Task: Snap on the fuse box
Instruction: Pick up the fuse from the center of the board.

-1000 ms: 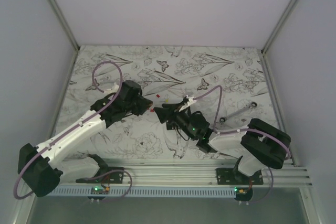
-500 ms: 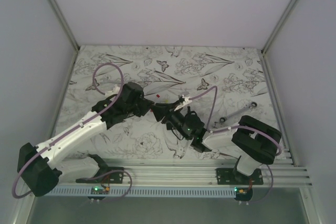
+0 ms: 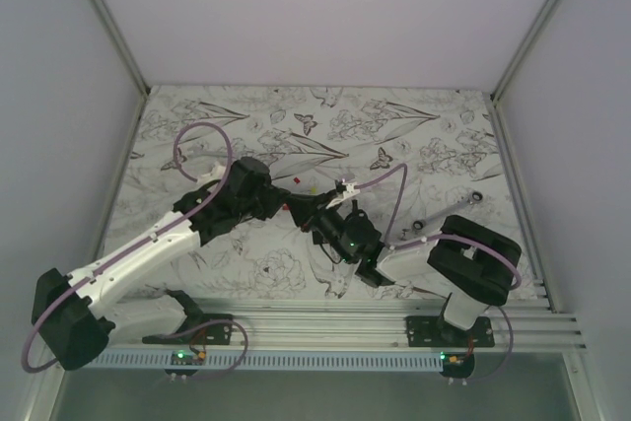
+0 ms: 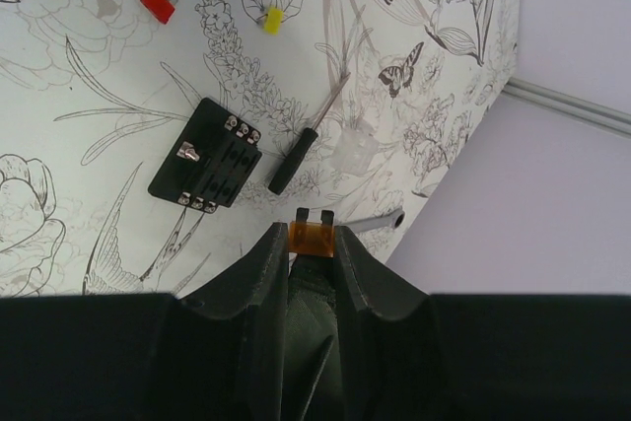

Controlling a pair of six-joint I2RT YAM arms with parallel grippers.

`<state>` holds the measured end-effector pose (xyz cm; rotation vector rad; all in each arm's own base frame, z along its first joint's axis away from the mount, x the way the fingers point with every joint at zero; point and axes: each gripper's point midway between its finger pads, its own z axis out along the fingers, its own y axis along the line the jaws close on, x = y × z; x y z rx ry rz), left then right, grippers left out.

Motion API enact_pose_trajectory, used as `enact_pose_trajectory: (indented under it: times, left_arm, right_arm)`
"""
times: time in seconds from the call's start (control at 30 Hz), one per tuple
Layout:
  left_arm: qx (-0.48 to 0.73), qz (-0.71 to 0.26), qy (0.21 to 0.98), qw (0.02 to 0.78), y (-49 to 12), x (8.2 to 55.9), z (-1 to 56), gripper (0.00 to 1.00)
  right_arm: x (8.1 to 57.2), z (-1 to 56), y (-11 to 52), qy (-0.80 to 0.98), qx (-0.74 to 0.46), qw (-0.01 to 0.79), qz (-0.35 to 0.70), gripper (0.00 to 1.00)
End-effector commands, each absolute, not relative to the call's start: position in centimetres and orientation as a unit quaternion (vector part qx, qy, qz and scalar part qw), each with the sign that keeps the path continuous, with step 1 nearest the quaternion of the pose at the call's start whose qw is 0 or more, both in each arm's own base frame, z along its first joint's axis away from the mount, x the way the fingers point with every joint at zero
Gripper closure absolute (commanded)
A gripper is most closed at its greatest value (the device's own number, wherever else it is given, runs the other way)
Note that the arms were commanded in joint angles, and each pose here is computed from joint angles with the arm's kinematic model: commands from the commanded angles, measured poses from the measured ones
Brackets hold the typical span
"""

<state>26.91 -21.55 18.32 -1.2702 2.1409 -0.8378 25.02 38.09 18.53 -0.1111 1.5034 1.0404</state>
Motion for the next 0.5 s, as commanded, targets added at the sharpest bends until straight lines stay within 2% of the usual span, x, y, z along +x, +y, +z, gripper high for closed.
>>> enact_pose_trajectory:
  times: [0.0,0.2,0.3,0.37,0.47]
  left_arm:
    - [-0.468,-0.336,0.780,0.246,-22.49,26.35,19.09,0.86]
    - [-0.465,-0.352,0.776,0.241,-23.08,26.13,19.55,0.86]
    - [-0.462,-0.356,0.776,0.240,-23.31,26.07,19.64,0.84]
    - [-0.461,-0.354,0.777,0.241,-23.22,26.02,19.45,0.81]
    - [-0.460,-0.346,0.779,0.248,-22.77,25.95,18.94,0.73]
  right_arm:
    - [25.62,19.60,38.57,0.638,-0.021,0.617,0.459,0.79]
    - [25.74,19.50,38.73,0.637,-0.022,0.619,0.459,0.88]
    - [25.73,19.56,38.75,0.636,-0.025,0.621,0.458,0.96]
    - [25.68,19.60,38.70,0.637,-0.030,0.622,0.455,1.00]
    - [25.54,19.68,38.51,0.643,-0.045,0.623,0.443,1.00]
